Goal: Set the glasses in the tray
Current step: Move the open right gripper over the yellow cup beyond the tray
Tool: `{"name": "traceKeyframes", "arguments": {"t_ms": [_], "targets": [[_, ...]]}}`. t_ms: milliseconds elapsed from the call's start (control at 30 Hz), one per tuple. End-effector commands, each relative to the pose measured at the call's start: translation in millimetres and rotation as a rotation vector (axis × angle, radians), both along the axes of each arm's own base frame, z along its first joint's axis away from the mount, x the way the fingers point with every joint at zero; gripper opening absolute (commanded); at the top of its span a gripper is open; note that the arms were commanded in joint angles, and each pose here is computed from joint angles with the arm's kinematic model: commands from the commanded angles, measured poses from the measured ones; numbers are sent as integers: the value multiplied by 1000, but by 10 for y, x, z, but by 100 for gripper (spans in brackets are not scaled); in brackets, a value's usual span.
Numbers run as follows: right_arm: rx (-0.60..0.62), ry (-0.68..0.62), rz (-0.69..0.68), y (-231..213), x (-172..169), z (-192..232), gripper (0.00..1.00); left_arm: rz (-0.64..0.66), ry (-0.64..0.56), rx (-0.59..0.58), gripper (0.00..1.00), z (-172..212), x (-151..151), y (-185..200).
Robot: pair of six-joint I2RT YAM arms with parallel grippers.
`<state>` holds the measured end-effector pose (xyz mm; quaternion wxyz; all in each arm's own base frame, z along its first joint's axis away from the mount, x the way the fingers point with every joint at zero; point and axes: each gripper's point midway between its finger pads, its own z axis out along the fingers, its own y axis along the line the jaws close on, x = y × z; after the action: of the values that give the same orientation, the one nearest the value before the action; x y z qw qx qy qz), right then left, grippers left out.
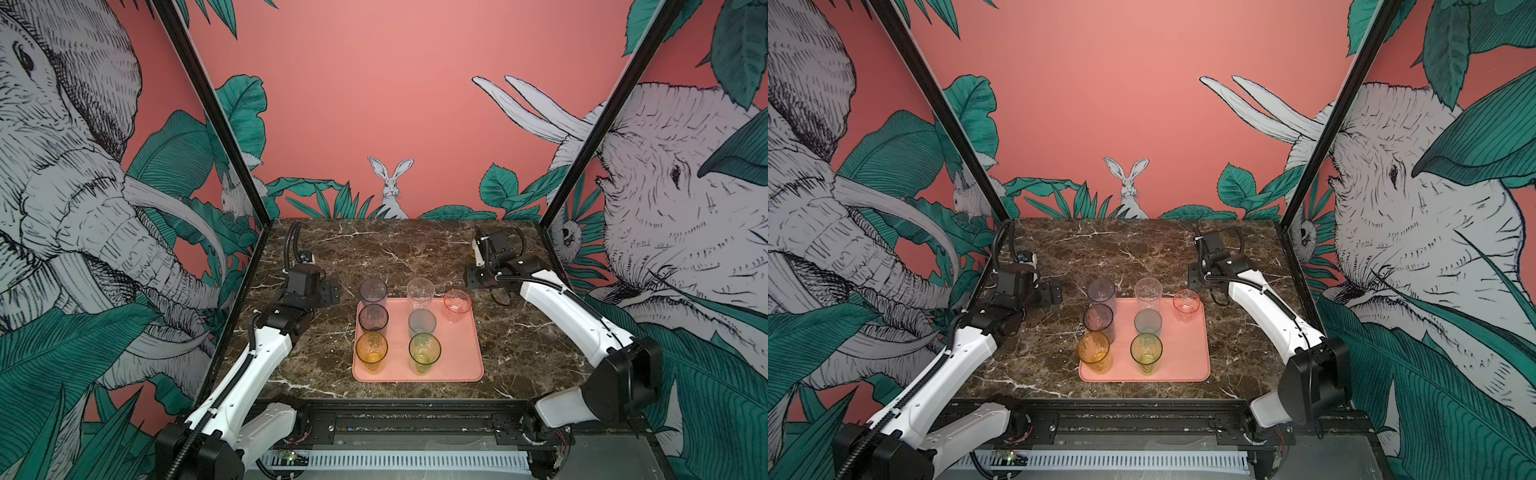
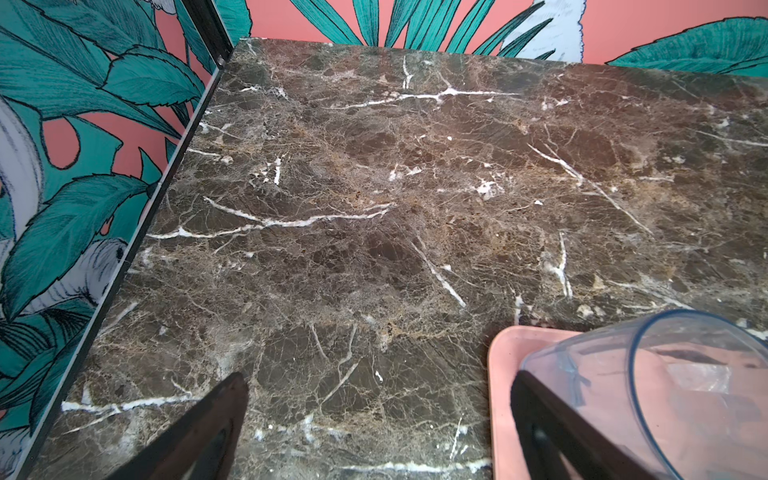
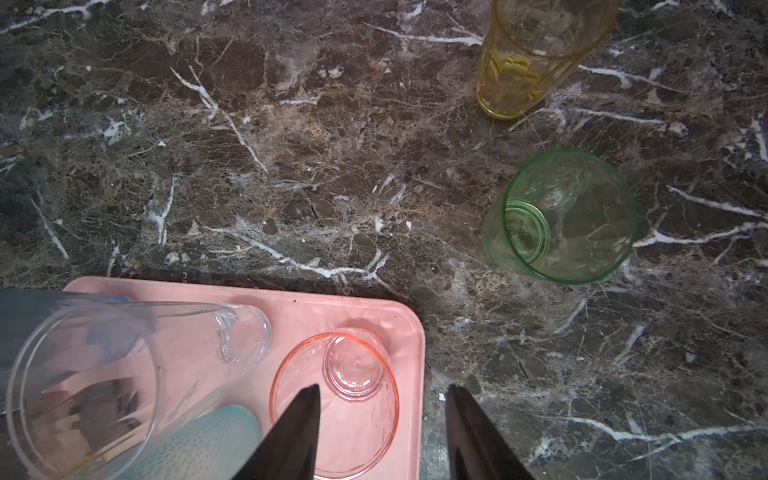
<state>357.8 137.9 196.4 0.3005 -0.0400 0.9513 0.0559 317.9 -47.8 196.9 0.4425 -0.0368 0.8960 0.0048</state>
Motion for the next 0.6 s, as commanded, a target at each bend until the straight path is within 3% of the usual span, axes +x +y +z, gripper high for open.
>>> {"name": "traceKeyframes", "arguments": {"t_ms": [0,567], "targets": [[-13,-90,-13,-68,91,312,54,10,-23,-18,99,80,13,8],[-22,-167,-222,-707,775,501,74,12,-20,-36,99,74,-45,9]]}}
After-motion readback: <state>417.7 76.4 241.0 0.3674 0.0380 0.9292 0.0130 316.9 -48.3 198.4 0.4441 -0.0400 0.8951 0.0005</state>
